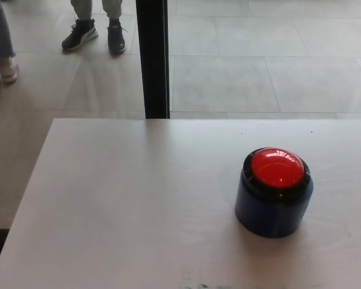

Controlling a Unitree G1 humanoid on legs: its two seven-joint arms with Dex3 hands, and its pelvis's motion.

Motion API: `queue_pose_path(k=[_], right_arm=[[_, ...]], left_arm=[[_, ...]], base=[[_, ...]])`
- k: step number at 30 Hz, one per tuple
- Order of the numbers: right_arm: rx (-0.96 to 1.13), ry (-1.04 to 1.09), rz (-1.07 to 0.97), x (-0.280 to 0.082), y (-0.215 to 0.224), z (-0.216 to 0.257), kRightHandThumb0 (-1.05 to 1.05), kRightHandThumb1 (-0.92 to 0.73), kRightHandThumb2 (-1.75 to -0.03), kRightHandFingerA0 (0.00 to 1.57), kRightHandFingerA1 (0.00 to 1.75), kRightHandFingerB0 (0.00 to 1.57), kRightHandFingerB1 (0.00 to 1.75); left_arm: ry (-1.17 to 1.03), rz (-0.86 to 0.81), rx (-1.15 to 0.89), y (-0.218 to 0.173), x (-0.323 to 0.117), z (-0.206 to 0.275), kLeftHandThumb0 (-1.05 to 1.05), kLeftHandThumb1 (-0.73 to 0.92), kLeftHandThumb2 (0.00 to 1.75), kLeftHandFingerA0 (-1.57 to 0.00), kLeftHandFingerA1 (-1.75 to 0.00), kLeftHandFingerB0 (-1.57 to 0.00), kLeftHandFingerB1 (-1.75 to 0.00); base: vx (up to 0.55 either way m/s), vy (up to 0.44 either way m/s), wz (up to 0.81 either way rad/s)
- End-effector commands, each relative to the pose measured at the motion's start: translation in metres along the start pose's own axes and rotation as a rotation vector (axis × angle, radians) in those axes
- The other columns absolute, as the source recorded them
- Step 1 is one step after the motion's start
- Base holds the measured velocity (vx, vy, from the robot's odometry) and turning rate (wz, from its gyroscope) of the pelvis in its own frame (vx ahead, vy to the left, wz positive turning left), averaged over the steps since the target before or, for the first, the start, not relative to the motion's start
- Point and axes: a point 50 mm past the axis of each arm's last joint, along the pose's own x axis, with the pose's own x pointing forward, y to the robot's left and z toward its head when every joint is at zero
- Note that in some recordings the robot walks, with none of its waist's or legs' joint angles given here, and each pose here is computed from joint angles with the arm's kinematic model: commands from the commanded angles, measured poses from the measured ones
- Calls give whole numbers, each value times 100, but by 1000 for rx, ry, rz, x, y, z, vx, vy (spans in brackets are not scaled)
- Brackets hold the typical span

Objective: The robot uses its right hand to press the red button kept in the middle of the desk

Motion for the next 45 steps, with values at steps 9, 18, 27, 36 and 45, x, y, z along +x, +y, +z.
queue_pose_path(k=[9, 18, 27, 36, 45], right_arm=[[199, -247, -310, -13, -37, 48, -33, -81, -64, 67, 91, 53, 53], [260, -672, -330, -34, -12, 148, -36, -55, -98, 126, 138, 74, 95], [322, -988, -148, -68, 41, 220, -31, -53, -94, 113, 149, 92, 121], [162, -1171, 402, -126, 175, 251, -5, -64, -108, 97, 175, 78, 119], [-147, -1129, 748, -148, 294, 221, -26, -49, -118, 91, 175, 77, 163]], left_arm=[[-37, 36, 27, 15, -4, 16, -68, 74, 62, -43, -46, -28, -36], [-304, 201, 35, -3, 0, 35, -22, 79, 67, -103, -118, -82, -70], [-391, 254, -2, -12, 0, 42, -7, 71, 85, -75, -174, -74, -126], [-384, 156, 111, -29, 3, 35, -8, 73, 81, -77, -175, -72, -126], [-355, 115, 129, -32, 1, 27, -13, 77, 78, -78, -175, -69, -127]], base=[[0, 0, 0], [0, 0, 0], [0, 0, 0], [0, 0, 0], [0, 0, 0]])
